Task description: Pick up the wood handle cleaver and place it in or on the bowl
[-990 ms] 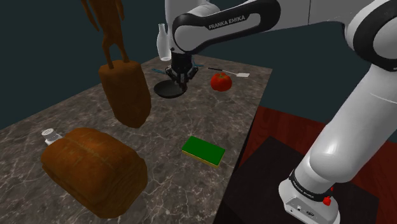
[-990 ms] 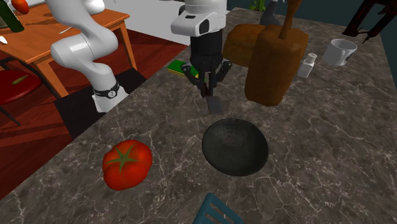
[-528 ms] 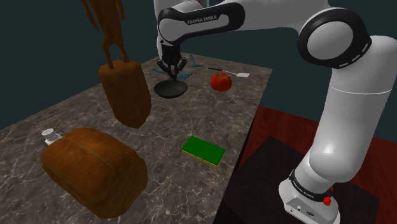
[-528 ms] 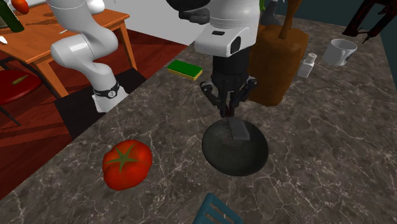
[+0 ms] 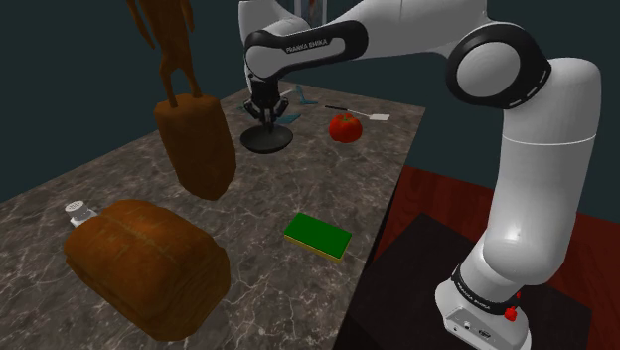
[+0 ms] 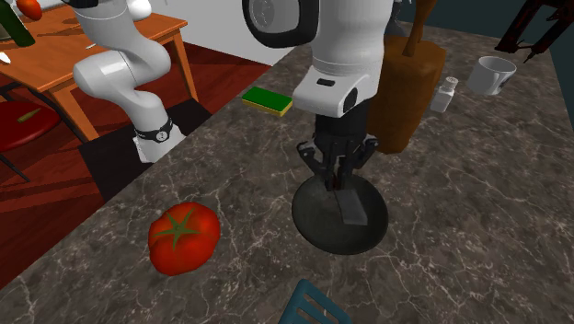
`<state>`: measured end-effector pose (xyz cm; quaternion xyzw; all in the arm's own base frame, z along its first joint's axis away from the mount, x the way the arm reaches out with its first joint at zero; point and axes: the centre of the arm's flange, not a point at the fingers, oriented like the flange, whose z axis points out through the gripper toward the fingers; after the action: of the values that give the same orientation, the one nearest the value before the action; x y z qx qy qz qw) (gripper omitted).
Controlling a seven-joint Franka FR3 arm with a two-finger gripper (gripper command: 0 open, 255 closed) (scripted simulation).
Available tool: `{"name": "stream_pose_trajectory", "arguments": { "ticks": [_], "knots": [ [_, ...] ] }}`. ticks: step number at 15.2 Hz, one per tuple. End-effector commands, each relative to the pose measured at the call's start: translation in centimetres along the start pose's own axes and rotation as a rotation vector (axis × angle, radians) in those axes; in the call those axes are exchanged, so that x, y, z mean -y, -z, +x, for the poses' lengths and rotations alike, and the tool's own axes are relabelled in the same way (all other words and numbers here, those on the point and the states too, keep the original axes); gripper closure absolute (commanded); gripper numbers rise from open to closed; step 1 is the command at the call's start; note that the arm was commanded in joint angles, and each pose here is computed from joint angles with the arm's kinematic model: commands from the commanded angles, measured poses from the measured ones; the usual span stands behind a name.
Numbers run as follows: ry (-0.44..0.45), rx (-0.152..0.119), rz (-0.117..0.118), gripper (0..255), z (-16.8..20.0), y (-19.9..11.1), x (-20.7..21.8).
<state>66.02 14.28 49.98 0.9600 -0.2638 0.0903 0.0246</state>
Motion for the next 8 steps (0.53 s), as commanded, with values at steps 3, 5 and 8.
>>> {"name": "stream_pose_trajectory", "arguments": {
  "ticks": [3, 5, 8],
  "knots": [
    [0.000, 0.000, 0.000, 255, -0.3, -2.1, -0.1],
    [0.000, 0.000, 0.000, 255, -0.5, -3.2, -0.1],
    [0.000, 0.000, 0.000, 255, -0.8, -4.4, -0.1]
  ]
}}
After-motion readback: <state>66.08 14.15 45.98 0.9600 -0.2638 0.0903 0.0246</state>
